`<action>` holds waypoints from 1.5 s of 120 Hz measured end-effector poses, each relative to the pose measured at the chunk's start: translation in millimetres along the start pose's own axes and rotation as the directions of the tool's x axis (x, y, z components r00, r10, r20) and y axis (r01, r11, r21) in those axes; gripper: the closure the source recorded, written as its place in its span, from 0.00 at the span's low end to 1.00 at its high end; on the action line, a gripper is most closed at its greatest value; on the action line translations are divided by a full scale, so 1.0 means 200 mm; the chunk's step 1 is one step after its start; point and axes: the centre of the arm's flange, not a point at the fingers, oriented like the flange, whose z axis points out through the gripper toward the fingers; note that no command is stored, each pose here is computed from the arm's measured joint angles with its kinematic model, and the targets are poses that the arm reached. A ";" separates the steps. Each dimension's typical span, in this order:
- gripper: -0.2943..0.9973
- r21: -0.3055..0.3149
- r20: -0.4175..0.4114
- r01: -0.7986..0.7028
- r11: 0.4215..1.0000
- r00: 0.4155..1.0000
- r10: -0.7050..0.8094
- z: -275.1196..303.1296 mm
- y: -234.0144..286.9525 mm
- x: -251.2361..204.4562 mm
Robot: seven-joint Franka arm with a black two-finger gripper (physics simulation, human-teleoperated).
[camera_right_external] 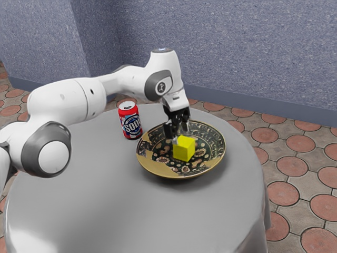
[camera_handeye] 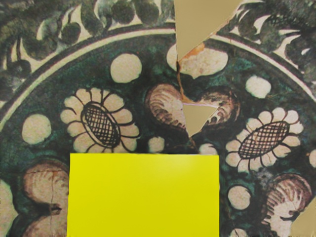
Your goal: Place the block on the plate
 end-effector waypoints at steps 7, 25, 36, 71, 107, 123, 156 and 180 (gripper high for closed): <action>0.27 -0.002 0.001 0.003 1.000 1.000 -0.003 -0.01 0.00 0.00; 0.25 -0.012 0.017 0.009 1.000 1.000 -0.009 -0.02 0.01 -0.02; 0.24 -0.012 0.030 0.012 1.000 0.999 -0.012 -0.06 0.02 -0.03; 0.23 0.031 0.074 0.008 1.000 0.997 -0.010 -0.31 0.07 0.04; 0.23 0.039 0.123 0.062 0.997 0.990 -0.066 -0.52 0.17 0.04; 0.23 0.043 0.146 0.121 0.992 0.981 -0.126 -0.61 0.21 0.02; 0.23 0.084 0.172 0.308 0.948 0.932 -0.319 -0.86 0.36 -0.08; 0.23 0.145 0.163 0.517 0.843 0.828 -0.536 -1.11 0.50 -0.26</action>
